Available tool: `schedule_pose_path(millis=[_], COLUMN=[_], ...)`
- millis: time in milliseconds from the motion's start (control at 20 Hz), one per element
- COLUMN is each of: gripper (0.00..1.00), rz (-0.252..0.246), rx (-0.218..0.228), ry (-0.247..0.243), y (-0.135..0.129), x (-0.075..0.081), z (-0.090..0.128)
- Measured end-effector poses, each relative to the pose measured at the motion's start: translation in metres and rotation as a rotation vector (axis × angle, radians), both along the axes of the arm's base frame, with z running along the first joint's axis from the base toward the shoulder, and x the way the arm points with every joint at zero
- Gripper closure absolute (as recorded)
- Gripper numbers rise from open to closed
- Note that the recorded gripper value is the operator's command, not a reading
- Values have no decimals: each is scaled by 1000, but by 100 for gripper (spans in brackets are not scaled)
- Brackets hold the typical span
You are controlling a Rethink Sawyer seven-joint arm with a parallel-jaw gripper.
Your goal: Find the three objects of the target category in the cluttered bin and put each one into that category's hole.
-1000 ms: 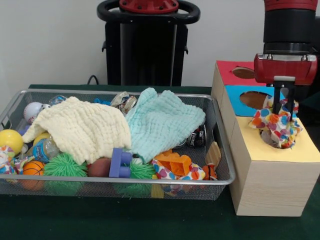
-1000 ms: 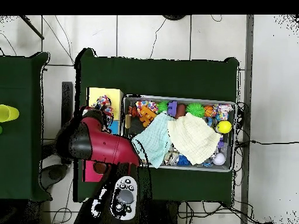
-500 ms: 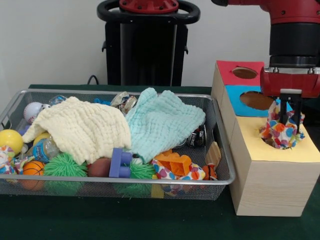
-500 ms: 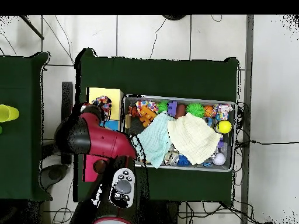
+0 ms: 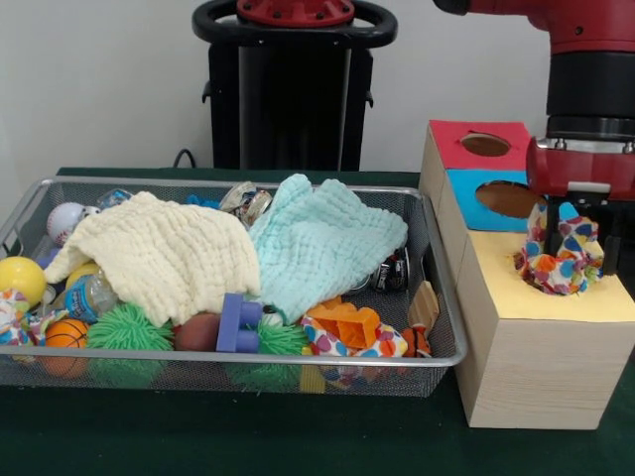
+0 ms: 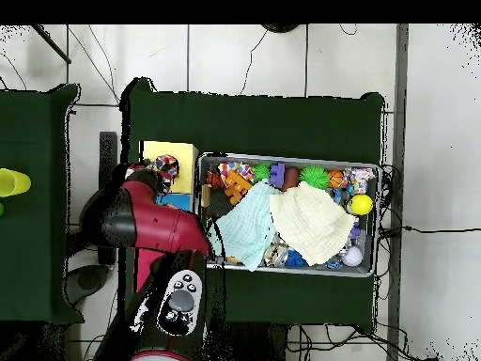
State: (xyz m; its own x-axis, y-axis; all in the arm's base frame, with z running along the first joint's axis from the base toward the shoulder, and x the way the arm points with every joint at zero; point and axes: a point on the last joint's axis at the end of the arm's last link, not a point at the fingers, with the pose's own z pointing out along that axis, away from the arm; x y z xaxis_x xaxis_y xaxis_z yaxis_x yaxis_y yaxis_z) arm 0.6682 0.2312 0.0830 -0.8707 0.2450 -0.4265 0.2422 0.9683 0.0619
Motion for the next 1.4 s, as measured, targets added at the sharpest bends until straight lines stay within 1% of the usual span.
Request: schedule_pose_path(millis=[200,400,800,1000,1050,1400], gripper=[0,0,0,0,0,0], rz=[12,13,12,8,4,3], rx=[-5,-11,-16,-19,-20,-6], ry=[20,39,46,67,83,108], y=[4,4,2,-3,-7,-7], x=[2,3,7,6,5,3], z=[-1,2,7,10,12,25])
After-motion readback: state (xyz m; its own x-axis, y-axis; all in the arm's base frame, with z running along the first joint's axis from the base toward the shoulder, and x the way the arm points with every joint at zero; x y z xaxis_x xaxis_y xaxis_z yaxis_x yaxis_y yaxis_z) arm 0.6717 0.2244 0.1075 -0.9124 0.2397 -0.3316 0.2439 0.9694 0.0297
